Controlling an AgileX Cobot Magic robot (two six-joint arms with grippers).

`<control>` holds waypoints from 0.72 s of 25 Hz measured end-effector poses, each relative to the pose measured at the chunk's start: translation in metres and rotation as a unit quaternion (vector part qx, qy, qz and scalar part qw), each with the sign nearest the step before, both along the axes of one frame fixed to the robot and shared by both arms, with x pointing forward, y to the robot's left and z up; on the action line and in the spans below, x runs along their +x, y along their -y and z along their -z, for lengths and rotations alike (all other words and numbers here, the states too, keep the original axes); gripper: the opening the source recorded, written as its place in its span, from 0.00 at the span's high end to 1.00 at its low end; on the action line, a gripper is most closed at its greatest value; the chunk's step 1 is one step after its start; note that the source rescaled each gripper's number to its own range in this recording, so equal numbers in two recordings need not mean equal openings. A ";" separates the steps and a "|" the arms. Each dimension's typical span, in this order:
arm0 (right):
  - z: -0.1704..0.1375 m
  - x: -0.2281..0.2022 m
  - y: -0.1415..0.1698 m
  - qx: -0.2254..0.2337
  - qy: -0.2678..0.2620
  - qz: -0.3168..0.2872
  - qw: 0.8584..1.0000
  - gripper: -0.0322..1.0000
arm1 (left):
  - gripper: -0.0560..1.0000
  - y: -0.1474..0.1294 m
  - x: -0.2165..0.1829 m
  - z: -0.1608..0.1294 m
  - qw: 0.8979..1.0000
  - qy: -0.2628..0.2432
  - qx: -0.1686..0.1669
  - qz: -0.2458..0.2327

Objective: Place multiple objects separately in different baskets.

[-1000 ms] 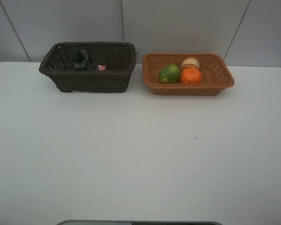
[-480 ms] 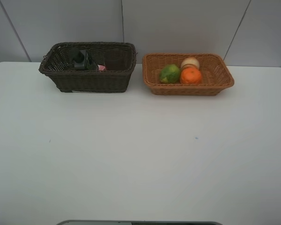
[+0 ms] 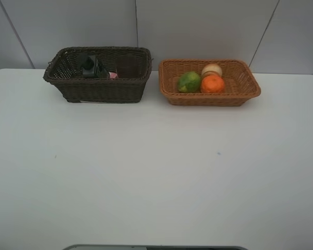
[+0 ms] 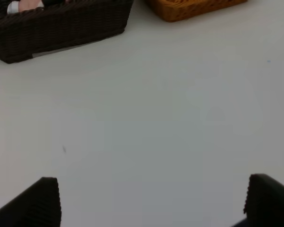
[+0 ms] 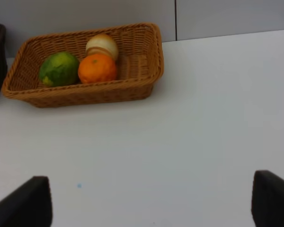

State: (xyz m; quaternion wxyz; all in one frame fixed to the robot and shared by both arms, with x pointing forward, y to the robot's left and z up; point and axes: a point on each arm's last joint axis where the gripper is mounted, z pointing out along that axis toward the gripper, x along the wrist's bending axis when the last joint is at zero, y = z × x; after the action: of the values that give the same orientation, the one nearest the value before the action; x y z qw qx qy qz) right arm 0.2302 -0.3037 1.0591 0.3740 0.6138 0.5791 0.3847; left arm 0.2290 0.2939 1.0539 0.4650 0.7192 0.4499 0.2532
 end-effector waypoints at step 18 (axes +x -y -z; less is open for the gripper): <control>0.000 0.000 0.000 0.000 0.000 0.000 1.000 0.17 | 0.00 0.004 0.004 0.000 0.976 0.000 0.000 -0.219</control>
State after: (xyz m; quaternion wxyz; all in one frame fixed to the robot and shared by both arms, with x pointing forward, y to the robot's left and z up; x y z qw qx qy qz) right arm 0.2302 -0.3037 1.0591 0.3740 0.6138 0.5791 0.3847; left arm 0.2325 0.2903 1.0539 0.3982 0.6028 0.5968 0.3490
